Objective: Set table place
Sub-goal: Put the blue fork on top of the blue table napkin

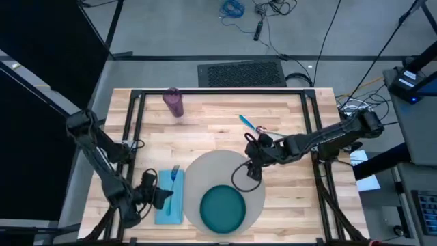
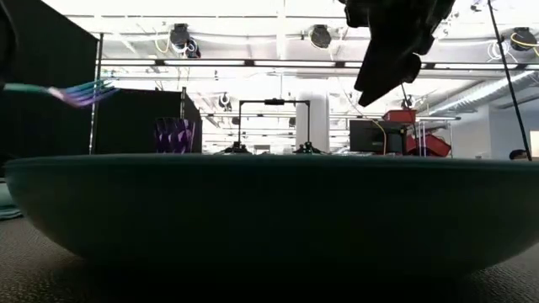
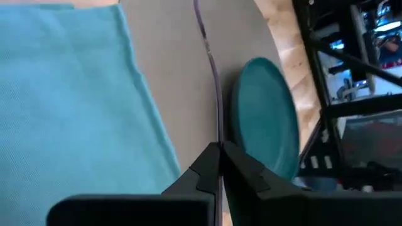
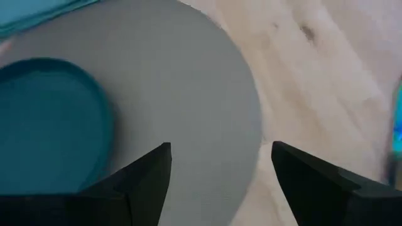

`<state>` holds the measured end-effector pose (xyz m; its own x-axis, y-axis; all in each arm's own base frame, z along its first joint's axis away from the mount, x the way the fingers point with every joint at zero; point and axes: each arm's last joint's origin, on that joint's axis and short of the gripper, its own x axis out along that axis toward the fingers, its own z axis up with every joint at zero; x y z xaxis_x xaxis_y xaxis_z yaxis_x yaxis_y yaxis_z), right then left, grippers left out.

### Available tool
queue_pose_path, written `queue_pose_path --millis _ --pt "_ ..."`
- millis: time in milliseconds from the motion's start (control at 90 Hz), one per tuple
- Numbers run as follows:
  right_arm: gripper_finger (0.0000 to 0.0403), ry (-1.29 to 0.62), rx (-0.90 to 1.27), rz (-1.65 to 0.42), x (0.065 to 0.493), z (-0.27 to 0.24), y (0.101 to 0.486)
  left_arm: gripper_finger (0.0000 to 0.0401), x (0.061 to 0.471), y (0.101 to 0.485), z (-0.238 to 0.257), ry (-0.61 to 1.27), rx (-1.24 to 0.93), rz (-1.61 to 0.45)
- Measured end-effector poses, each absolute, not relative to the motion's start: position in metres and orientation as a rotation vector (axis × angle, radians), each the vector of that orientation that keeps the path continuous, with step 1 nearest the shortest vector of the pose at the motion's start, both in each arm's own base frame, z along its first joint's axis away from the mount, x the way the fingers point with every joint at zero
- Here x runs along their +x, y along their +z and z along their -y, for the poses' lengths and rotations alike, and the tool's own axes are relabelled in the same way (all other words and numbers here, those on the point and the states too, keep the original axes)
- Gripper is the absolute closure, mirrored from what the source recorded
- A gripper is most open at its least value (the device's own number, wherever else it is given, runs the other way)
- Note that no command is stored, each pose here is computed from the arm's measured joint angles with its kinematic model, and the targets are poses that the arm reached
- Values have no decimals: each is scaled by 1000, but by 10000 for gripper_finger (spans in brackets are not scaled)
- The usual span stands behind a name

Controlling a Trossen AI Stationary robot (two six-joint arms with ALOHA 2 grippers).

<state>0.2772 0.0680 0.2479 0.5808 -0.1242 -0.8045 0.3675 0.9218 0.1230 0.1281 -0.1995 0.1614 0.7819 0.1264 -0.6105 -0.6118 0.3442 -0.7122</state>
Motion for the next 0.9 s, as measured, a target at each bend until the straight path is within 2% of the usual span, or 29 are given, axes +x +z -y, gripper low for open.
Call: queue_pose_path --millis 244,900 --pt "144 -257 329 -915 275 -79 249 401 131 141 210 517 -1100 -542" --pt "144 -204 358 -941 273 -87 248 401 134 132 210 552 -1067 -591"
